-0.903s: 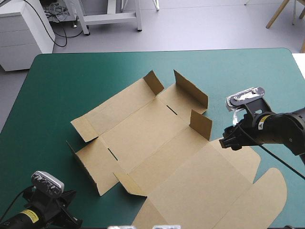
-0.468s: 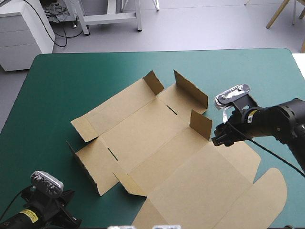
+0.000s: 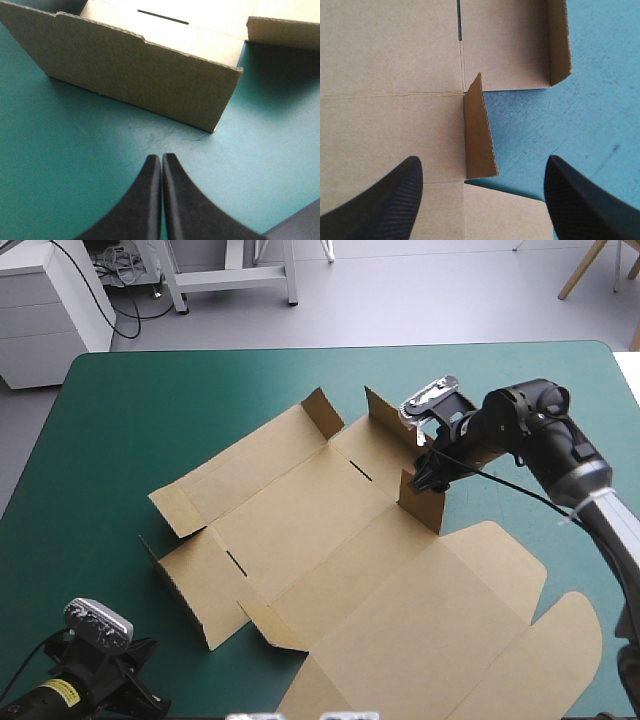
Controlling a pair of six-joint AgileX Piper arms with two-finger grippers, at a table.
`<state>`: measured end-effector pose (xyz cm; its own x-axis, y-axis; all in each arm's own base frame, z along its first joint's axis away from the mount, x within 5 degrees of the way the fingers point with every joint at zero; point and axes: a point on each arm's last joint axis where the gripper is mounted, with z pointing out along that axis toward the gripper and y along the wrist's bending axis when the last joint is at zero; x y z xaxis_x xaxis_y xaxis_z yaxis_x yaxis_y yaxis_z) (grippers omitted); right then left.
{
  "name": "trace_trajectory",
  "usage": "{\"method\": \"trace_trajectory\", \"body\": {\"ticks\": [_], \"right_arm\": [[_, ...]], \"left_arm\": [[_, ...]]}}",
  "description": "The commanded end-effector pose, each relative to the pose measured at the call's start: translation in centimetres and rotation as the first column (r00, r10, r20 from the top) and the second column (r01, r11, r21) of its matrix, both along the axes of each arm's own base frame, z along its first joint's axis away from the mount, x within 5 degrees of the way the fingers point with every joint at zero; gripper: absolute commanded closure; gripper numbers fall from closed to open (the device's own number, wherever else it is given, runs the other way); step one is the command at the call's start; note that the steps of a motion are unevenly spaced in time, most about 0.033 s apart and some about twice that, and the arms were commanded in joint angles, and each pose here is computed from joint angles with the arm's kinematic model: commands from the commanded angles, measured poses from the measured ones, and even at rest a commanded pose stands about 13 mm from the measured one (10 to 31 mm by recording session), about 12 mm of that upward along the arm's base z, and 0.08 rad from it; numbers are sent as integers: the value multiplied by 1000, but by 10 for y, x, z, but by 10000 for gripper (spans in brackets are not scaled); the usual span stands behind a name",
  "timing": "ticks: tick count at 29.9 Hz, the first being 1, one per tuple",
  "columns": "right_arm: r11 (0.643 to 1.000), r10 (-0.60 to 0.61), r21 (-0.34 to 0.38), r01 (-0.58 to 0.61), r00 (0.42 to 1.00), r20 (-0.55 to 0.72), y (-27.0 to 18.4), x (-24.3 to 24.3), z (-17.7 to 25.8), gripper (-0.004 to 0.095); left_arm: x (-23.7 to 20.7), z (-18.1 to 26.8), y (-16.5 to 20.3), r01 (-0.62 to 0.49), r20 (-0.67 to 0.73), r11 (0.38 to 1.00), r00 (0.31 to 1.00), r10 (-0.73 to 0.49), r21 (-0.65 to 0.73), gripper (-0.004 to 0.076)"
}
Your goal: Fold the box
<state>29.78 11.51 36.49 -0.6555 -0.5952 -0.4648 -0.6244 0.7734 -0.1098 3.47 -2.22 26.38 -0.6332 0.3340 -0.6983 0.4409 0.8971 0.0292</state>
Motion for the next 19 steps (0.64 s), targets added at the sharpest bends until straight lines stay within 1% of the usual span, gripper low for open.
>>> {"method": "trace_trajectory", "body": {"ticks": [1, 4, 10, 16, 19], "right_arm": [[998, 51, -20, -51, 999, 1, 5, 11, -2, 290], [994, 95, -55, -97, 995, -42, 10, 24, -22, 292], [991, 95, -79, -105, 988, -121, 17, 44, -56, 315], [991, 102, -73, -113, 984, -147, 22, 55, -76, 338], [992, 101, -63, -112, 982, -157, 24, 56, -79, 365]], "left_arm": [[4, 11, -2, 0, 56, 999, 998, 2, -33, 734], [4, 11, -2, 0, 56, 999, 998, 2, -33, 734], [4, 11, -1, -3, 58, 1000, 998, 4, -25, 734], [4, 11, -1, -4, 59, 1000, 998, 5, -22, 734], [4, 11, -1, 0, 60, 1000, 998, 1, -18, 734]]}}
